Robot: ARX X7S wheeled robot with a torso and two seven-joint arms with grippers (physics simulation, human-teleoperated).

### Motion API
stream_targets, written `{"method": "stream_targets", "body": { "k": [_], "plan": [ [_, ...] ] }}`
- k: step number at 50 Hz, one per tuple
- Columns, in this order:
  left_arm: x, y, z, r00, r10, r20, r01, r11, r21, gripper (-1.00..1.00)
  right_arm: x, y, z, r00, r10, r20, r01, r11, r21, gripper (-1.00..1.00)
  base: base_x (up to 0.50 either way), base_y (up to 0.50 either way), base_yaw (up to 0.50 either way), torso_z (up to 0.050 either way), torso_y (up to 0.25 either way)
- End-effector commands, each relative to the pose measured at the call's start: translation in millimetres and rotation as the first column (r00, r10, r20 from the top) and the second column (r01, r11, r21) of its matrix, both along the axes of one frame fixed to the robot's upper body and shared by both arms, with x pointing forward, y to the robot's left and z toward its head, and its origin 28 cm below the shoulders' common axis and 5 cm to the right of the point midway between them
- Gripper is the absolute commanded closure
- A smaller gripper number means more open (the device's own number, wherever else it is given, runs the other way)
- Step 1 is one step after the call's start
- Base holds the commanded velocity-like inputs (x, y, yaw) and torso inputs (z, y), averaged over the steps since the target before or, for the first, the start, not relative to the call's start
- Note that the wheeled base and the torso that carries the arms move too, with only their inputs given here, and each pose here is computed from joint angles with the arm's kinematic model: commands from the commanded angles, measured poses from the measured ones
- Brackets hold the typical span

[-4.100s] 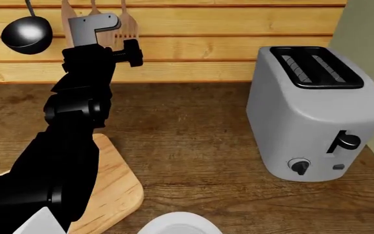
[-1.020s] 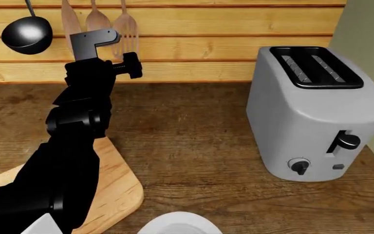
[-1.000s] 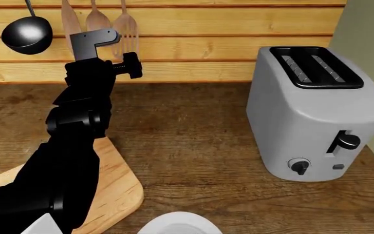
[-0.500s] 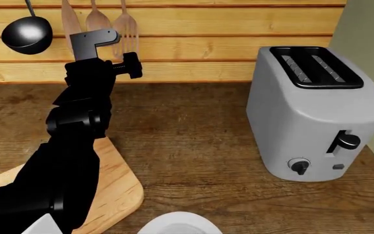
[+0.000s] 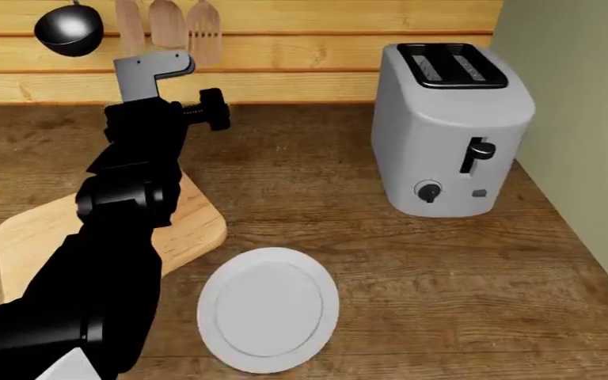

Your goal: Pick the sushi from the plate and place it on the cutting board. Then pick the condiment bottle from the cabinet and place it next to the cutting board.

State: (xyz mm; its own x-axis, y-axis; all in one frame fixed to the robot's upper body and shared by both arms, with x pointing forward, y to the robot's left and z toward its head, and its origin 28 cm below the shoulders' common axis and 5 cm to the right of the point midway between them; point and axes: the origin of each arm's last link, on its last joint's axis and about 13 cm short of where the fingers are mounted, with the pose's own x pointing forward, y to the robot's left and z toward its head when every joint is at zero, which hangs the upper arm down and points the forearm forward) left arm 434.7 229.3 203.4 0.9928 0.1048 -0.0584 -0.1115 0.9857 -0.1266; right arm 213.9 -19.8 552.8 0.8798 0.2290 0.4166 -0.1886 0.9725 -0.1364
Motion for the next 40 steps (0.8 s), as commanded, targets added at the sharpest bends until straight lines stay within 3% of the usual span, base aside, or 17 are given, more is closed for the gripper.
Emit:
{"method": "stream_targets", "body": {
  "k": [1, 13, 40],
  "plan": [
    [-0.1, 0.6, -0.8, 1.000, 0.002, 0.000, -0.002, 1.000, 0.004, -1.00, -3.9, 0.1, 1.7, 1.000, 0.001, 0.029, -0.001, 1.000, -0.010, 1.00, -0.50, 0.01, 0.00, 0.000, 0.000],
    [-0.2, 0.7, -1.2, 1.000, 0.000, 0.002, 0.000, 1.000, 0.003, -1.00, -0.3, 1.8, -2.8, 1.000, 0.005, 0.021, -0.004, 1.000, -0.027, 1.00, -0.41, 0.30, 0.00, 0.000, 0.000],
    [-0.1, 0.4, -0.9, 1.000, 0.001, 0.002, -0.001, 1.000, 0.009, -1.00, 3.1, 2.1, -8.8, 1.000, 0.003, 0.014, -0.002, 0.999, -0.053, 1.00, -0.07, 0.50, 0.00, 0.000, 0.000]
  ]
}}
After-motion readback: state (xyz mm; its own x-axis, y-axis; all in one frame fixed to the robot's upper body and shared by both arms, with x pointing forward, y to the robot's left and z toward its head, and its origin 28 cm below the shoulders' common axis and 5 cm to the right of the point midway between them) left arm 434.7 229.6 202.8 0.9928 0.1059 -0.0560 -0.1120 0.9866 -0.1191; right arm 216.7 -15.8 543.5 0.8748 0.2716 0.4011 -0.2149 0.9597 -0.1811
